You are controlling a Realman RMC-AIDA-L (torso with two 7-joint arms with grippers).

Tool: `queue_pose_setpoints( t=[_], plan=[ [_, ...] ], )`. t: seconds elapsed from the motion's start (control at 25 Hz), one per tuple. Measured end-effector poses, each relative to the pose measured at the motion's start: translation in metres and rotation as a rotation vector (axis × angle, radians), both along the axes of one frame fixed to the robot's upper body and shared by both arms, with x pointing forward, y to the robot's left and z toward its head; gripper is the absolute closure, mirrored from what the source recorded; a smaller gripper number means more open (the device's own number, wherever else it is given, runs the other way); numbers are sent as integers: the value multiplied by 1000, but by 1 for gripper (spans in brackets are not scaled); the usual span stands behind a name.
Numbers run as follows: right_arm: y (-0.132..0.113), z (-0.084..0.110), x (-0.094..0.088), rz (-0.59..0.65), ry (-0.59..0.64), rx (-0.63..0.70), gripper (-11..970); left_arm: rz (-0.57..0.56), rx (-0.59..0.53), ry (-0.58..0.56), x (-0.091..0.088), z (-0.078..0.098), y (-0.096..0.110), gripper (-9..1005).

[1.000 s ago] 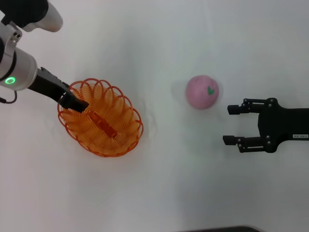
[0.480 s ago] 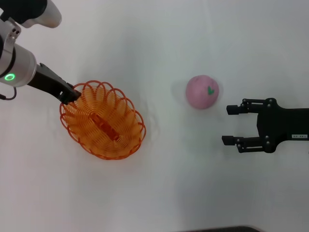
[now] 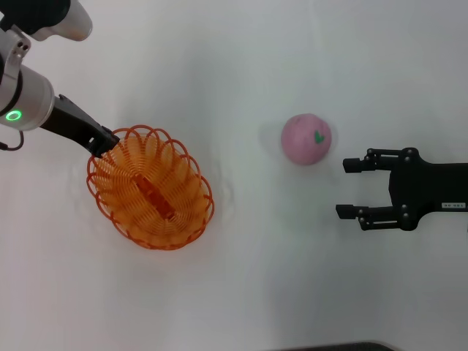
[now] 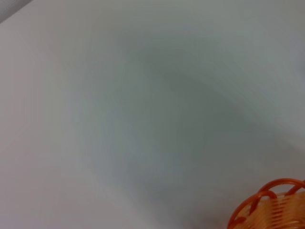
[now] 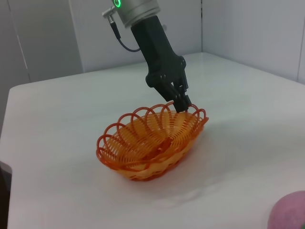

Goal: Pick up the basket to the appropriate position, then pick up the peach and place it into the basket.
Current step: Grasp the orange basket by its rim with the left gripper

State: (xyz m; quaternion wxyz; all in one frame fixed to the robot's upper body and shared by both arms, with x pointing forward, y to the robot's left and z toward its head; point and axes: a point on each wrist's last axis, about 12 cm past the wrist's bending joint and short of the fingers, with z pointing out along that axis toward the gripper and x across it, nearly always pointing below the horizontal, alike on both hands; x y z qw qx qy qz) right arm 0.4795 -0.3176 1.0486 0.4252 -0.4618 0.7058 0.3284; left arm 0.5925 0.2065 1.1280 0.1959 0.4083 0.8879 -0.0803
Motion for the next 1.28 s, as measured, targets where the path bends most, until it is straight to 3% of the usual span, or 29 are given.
queue_pose_setpoints(
  t=[0.72,1.28],
  plan=[
    [0,2,2,-4,-8,2,161,55,-40,104,3,29,-9,962],
    [0,2,3,-3,-8,-1,162,235,-200,228,9,52,15,963]
  ],
)
